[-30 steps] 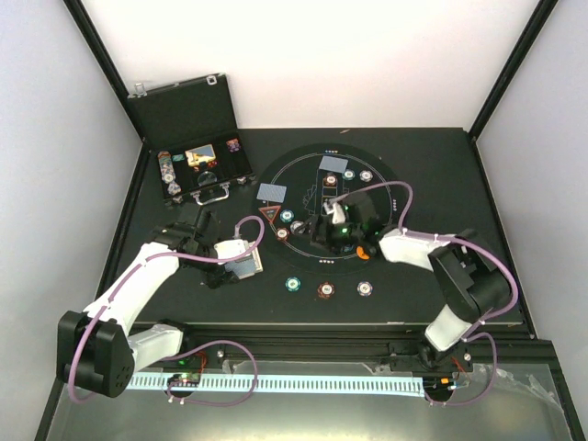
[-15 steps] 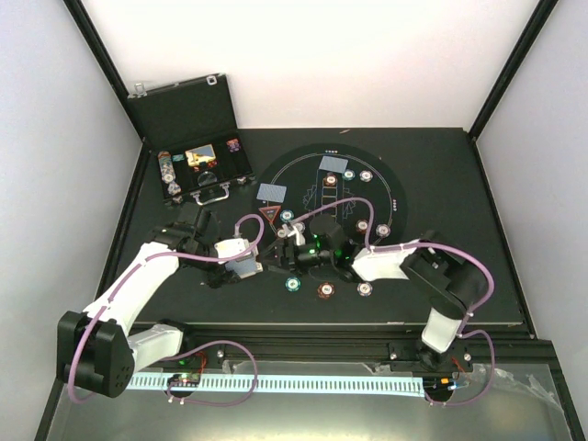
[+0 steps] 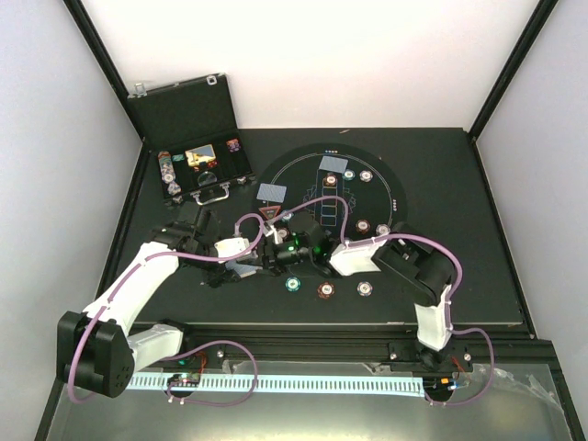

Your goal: Distribute texas hold em gaming equipment

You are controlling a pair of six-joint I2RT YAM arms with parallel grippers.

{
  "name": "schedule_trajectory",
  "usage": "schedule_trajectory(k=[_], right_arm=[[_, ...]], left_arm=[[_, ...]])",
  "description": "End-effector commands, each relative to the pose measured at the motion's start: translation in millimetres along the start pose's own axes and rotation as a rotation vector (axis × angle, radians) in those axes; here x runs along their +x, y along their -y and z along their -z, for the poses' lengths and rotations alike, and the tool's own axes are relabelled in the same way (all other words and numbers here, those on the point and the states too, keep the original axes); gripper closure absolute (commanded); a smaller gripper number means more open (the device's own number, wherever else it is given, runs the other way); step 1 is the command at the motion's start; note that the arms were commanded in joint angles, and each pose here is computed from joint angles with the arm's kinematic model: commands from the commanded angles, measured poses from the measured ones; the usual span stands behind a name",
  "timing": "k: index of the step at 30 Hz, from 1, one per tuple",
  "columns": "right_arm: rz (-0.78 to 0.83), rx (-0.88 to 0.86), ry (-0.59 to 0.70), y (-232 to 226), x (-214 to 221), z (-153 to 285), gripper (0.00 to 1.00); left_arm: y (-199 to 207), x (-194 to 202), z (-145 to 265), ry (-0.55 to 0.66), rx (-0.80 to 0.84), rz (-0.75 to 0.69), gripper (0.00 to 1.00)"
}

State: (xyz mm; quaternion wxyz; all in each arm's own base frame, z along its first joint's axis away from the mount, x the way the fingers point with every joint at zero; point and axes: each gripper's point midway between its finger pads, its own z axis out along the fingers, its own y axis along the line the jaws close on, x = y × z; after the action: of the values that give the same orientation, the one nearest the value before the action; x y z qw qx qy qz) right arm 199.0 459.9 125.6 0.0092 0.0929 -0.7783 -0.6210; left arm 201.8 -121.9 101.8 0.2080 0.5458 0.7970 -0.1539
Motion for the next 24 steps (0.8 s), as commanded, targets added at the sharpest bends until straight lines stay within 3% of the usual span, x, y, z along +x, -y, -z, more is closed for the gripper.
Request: schedule_trajectory(k=[1,13,24], right_arm=[[0.000,-0.036,-0.037,-5,1,-9,0.33],[-0.052,-0.024,-0.071,17,2,-19,0.42],[-0.074,0.045,0.034,41,-16,23,0.50]], left_arm=[[-5,-18,14,0.059,-0.024,-0.017,0.98],[-5,-18,16,0.059,-0.029,-0.018,0.98],[-5,-21,18,0.066,-0.031,-0.029,0.98]])
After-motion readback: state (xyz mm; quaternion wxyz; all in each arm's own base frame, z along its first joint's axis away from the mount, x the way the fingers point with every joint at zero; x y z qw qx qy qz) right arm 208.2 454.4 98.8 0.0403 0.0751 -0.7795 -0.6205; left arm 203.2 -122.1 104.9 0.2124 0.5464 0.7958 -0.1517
